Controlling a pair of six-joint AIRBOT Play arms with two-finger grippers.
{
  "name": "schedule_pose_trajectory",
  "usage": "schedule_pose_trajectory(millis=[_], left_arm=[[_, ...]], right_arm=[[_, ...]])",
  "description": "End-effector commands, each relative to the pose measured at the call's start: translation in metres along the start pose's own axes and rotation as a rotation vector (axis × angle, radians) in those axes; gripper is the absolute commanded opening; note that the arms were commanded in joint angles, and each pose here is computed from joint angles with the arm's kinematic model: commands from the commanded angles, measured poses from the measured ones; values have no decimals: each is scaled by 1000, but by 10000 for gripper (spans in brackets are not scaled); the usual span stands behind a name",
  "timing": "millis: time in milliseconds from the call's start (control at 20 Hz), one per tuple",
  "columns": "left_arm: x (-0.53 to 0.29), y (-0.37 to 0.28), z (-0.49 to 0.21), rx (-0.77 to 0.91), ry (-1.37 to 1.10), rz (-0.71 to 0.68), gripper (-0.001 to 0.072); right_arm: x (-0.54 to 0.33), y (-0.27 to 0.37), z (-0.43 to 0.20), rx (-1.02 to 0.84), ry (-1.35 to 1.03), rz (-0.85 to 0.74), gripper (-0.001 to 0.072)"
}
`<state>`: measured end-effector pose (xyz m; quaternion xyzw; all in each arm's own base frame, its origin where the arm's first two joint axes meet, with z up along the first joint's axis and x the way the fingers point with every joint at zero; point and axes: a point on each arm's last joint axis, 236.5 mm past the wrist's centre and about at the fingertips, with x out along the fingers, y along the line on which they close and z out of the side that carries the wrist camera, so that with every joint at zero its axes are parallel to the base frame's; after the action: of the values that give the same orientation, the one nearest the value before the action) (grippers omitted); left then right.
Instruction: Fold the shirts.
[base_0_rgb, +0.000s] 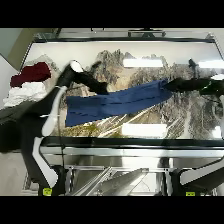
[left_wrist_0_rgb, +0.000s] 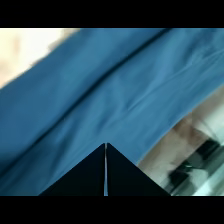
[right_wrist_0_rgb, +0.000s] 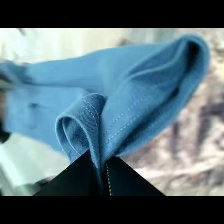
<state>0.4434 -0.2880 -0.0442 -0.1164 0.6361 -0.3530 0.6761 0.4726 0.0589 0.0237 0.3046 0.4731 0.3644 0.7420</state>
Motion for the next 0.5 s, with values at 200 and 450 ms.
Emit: schedule_pose_trajectory(millis=[200, 450], left_arm=[[135, -98, 2, 61, 66, -188, 27], [119, -136, 18, -37, 1, -420, 27]], right_arm=[[-78, 99, 1, -102, -60, 5, 17], [-86, 116, 0, -121, -74, -2, 17]])
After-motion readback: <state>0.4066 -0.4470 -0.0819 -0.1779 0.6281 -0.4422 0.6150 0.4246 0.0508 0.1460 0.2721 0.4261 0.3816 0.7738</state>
